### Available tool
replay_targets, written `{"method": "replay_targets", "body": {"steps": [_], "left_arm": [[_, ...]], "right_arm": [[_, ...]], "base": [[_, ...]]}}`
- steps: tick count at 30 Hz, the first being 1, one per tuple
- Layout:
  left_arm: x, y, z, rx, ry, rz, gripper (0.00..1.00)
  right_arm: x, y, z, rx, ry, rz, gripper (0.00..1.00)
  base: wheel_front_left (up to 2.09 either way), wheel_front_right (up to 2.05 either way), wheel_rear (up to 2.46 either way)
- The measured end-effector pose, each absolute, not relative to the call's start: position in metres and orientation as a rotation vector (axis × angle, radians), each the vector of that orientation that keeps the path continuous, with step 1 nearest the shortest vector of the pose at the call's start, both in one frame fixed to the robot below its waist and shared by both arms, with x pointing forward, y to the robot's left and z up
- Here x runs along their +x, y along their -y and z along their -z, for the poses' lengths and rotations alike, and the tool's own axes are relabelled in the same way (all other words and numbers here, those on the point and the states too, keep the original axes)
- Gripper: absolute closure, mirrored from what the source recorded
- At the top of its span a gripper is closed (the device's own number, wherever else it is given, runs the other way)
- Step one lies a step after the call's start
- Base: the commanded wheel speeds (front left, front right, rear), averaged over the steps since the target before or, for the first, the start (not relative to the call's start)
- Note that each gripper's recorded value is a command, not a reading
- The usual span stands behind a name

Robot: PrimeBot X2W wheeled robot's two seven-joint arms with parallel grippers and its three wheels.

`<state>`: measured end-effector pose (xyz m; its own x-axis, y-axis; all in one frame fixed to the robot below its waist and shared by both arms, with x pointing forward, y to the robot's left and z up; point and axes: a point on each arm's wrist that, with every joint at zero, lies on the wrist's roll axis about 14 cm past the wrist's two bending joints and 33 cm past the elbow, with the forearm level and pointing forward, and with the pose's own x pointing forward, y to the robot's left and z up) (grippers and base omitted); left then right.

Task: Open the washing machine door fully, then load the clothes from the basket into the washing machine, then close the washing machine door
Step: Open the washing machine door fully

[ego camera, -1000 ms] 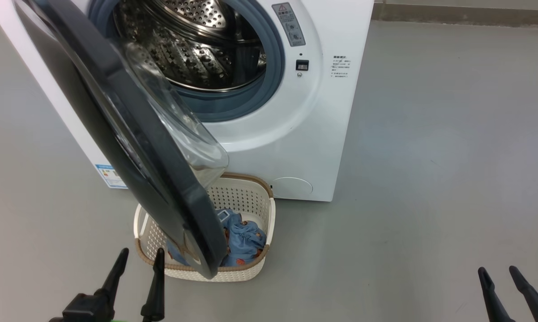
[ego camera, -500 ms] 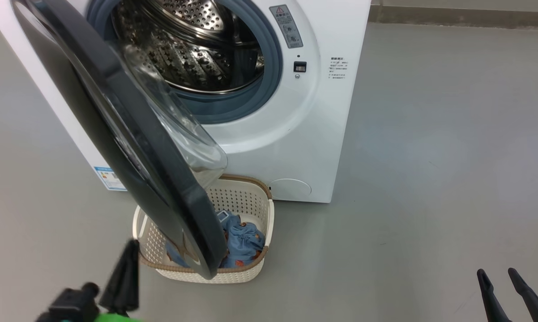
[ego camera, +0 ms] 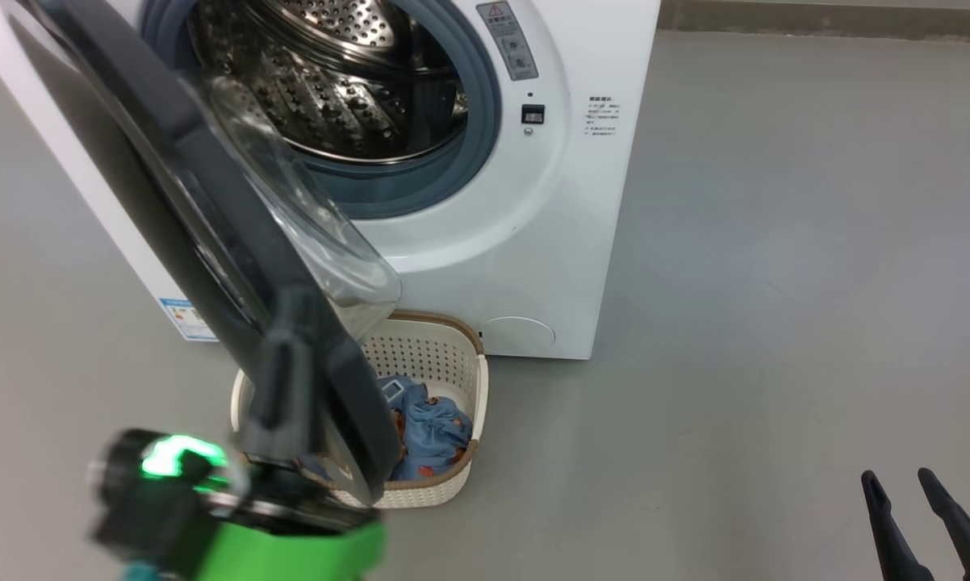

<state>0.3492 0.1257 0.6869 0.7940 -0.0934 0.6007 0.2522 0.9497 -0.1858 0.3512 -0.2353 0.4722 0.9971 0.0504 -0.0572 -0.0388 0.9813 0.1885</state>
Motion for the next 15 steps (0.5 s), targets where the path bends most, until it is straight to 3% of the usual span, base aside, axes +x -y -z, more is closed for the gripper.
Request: {"method": "replay_targets", "body": {"steps": [7,15], "left_arm": [[0.357,-0.060,-0.630,-0.394,0.395,0.376,1.00],[0.375,-0.056,-0.569,-0.417,0.196,0.360,1.00]], "right_arm": [[0.351,0.239,-0.477,0.186,-0.044,-0.032,0.00],[0.350,0.242,-0.475,0.186,-0.049,-0.019,0.00]], "base": [[0.00,0.00,0.00],[0.00,0.00,0.00]]}}
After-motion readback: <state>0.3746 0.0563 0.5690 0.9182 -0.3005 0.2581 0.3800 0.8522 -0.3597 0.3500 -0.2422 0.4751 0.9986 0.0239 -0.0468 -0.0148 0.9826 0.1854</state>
